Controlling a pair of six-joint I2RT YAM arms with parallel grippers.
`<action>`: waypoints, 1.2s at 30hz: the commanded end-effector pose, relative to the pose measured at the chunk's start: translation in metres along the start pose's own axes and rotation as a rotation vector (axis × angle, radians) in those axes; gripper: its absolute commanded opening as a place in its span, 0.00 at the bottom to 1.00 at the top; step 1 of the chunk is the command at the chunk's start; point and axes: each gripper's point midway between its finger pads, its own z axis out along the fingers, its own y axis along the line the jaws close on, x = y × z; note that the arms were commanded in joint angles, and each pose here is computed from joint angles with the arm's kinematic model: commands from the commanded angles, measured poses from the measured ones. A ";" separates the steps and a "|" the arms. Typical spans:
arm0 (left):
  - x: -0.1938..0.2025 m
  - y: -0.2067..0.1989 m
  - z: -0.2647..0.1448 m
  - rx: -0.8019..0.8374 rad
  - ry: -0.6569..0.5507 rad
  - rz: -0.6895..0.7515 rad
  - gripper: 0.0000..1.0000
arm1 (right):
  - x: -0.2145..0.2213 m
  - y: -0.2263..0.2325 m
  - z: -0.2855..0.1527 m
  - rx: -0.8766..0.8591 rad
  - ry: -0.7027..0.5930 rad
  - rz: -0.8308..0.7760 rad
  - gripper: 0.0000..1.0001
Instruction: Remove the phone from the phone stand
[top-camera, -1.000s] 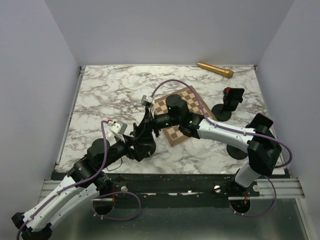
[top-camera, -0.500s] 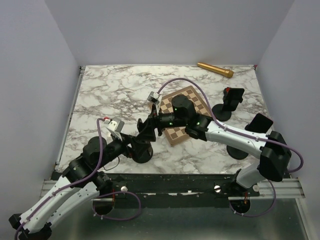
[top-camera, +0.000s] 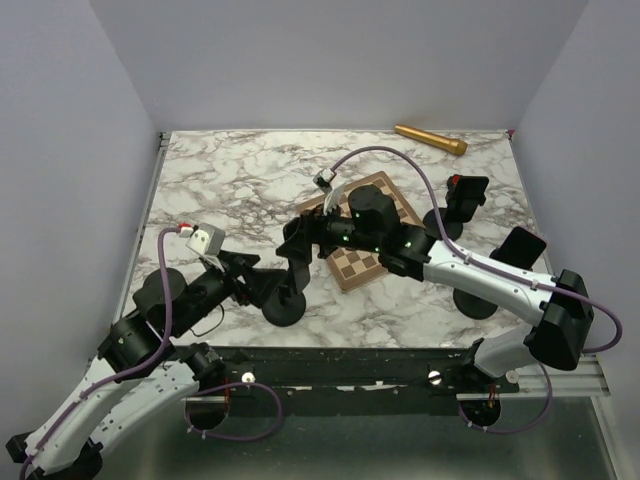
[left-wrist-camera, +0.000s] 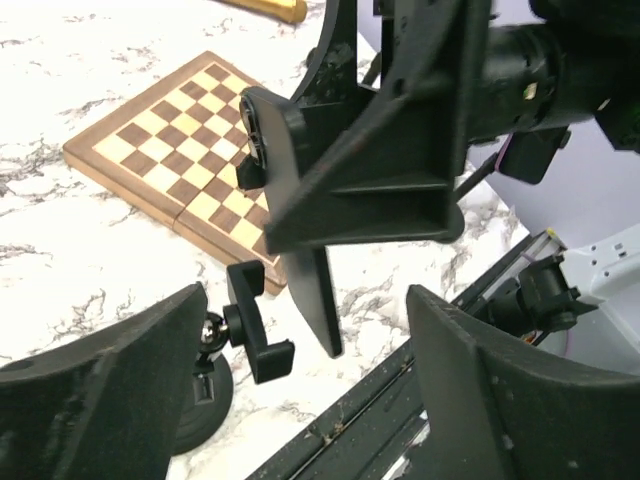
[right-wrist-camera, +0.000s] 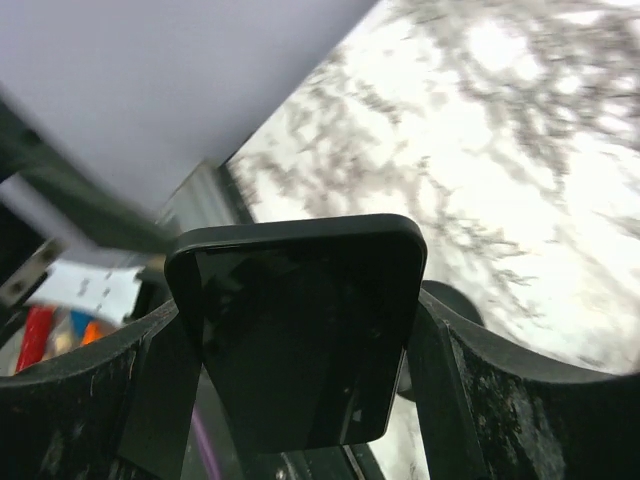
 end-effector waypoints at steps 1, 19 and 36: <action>-0.024 -0.005 0.008 -0.021 -0.031 0.010 0.77 | -0.040 -0.040 -0.015 0.330 -0.154 0.114 0.01; -0.035 -0.018 0.086 -0.032 0.084 0.056 0.70 | -0.086 -0.050 -0.046 0.498 -0.351 0.260 0.01; -0.031 -0.028 0.101 0.040 0.083 0.086 0.20 | -0.087 -0.027 -0.052 0.368 -0.359 0.247 0.01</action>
